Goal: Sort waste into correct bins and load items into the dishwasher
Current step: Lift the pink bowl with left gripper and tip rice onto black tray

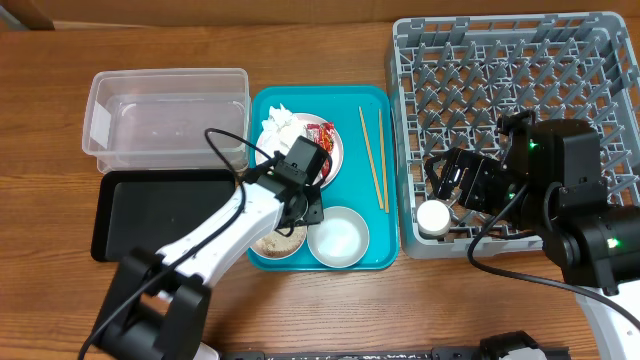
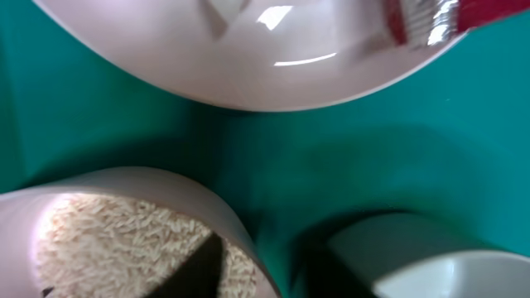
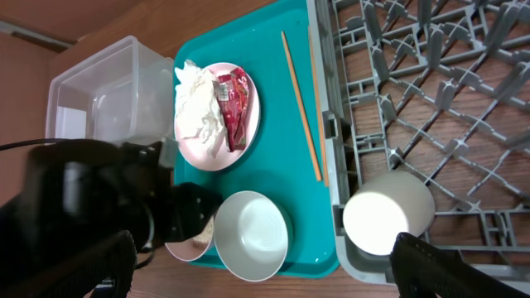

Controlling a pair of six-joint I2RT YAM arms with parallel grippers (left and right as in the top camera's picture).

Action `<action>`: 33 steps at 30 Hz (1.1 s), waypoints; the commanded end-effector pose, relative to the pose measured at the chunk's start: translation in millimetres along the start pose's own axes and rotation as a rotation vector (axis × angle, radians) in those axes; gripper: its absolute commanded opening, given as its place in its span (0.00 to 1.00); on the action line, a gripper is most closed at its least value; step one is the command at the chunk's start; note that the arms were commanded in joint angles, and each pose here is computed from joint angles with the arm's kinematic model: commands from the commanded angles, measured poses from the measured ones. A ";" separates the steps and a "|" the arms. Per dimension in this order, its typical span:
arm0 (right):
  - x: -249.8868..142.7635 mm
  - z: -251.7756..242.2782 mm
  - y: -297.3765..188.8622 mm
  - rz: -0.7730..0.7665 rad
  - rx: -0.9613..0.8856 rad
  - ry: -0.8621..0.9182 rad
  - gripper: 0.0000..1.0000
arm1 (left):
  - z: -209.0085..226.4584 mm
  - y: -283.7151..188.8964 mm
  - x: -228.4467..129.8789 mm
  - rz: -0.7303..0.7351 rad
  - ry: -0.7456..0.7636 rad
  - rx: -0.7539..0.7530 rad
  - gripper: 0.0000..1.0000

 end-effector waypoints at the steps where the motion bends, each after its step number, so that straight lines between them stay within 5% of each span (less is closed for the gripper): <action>1: -1.8 -0.8 1.4 0.008 -0.002 -0.022 1.00 | -1.2 15.1 -8.7 0.061 0.003 -0.001 0.12; 3: -2.5 -1.4 1.3 0.011 -0.005 -0.020 1.00 | -1.1 14.0 -7.6 0.057 -0.008 -0.001 0.04; 18: -3.8 -2.7 1.3 0.017 -0.012 -0.022 1.00 | 17.9 -83.2 10.0 -0.058 -0.068 -0.070 0.04; 33: -3.8 -2.7 1.3 0.017 -0.012 -0.021 1.00 | 152.8 -134.0 28.5 -0.315 -0.169 -0.842 0.04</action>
Point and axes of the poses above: each gripper's point midway between its finger pads, its own y axis out along the fingers, its own z axis along the line the jaws close on, x = y × z, the point moved 5 cm from there along -y, back along the fingers, and after that the axes turned 13 degrees about y, right-handed, at the moved point
